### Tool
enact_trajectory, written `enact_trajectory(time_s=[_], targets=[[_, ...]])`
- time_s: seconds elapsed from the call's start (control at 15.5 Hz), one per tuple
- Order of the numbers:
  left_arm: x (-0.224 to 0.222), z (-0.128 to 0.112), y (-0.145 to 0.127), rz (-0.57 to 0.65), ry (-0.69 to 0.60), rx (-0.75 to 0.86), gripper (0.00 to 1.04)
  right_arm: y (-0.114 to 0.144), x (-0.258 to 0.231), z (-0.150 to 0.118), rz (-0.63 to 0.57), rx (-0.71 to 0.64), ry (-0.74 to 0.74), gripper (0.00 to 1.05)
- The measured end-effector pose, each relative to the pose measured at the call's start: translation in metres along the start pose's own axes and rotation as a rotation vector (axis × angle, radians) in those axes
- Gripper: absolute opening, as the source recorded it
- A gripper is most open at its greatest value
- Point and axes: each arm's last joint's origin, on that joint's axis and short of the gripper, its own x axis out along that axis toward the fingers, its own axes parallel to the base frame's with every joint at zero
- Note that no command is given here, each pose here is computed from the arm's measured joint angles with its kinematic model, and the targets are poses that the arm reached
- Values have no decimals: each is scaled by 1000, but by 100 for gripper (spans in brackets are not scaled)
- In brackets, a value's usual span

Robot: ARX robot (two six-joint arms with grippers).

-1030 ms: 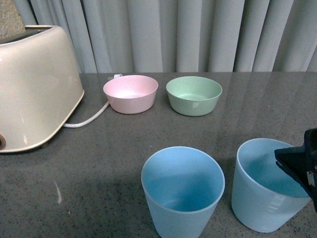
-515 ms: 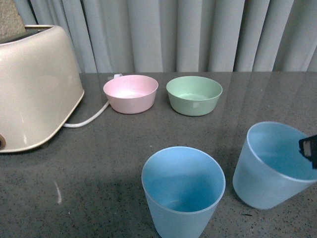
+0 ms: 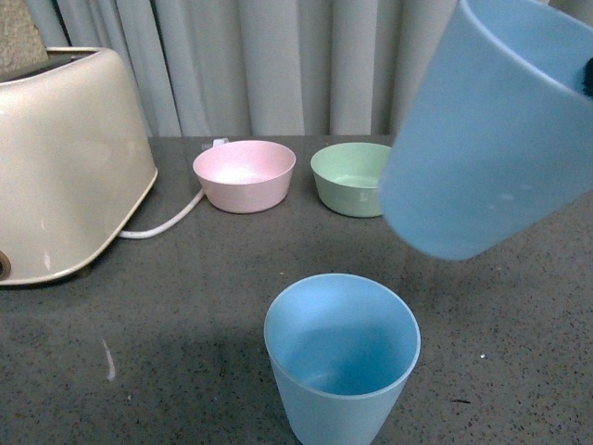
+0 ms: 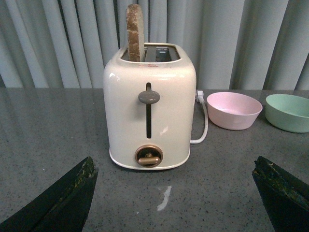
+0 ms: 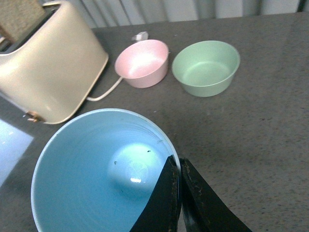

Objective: Stack blue cups with both arms

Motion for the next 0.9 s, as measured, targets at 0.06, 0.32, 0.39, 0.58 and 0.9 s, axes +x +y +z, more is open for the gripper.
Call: enact_trajectory(time_s=[0.06,0.32,0.39,0.58,0.9], targets=[[0,0,0,0,0,0,98,5,0,-2,22,-2,13,2],[0,0,0,0,0,0,98,20,6,-8,61,13,35,2],[0,0,0,0,0,0,98,22,8,-10,65,14,35,2],[0,0,0,0,0,0,98,24,13,-13,68,20,52,2],[0,0,0,0,0,0,98,27,23,-24,87,1,115,2]])
